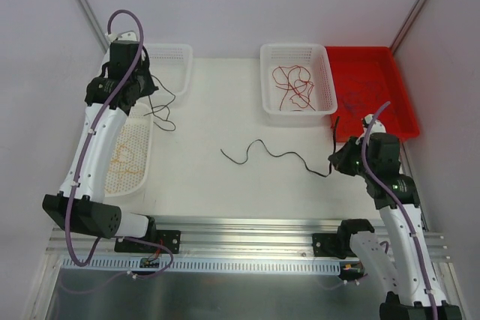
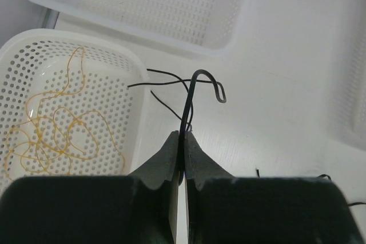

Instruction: Untangle the cables

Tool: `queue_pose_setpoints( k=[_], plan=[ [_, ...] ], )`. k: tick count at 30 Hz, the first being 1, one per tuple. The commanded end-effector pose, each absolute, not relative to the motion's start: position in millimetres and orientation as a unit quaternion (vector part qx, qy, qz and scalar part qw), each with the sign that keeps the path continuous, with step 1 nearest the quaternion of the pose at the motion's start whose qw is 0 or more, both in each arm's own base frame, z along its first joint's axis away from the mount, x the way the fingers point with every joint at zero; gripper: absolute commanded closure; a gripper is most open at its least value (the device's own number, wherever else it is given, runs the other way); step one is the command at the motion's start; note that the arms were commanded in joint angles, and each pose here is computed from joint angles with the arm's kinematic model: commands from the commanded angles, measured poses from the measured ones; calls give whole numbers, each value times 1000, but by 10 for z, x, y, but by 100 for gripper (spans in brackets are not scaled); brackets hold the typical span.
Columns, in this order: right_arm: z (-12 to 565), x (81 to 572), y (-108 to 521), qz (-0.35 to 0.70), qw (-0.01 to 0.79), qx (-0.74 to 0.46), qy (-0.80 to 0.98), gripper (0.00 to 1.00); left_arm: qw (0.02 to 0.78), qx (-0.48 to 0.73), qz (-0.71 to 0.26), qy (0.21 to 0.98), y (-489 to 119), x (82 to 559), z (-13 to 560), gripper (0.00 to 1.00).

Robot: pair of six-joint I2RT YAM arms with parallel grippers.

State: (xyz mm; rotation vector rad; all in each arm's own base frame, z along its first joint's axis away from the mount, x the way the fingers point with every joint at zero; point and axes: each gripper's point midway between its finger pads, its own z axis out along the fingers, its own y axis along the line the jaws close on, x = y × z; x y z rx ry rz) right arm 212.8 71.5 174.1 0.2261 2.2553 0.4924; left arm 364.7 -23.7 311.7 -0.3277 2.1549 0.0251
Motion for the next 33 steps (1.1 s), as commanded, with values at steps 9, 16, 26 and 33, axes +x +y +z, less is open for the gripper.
queue_pose_setpoints(
  k=[9, 16, 26, 33],
  plan=[
    [1677, 2016, 853, 219, 343, 52, 912, 99, 524, -89, -100, 841, -569, 3666, 3843, 100],
    [1302, 1934, 1196, 244, 254, -20, 936, 92, 559, -13, -219, 799, -1024, 3663, 4472, 100],
    [1139, 1843, 1506, 253, 223, -95, 937, 30, 637, -35, -197, 744, -902, 4068, 5086, 100],
    [1203, 1876, 1504, 252, 254, -121, 926, 15, 663, -96, -148, 727, -552, 4777, 5002, 100]
  ],
)
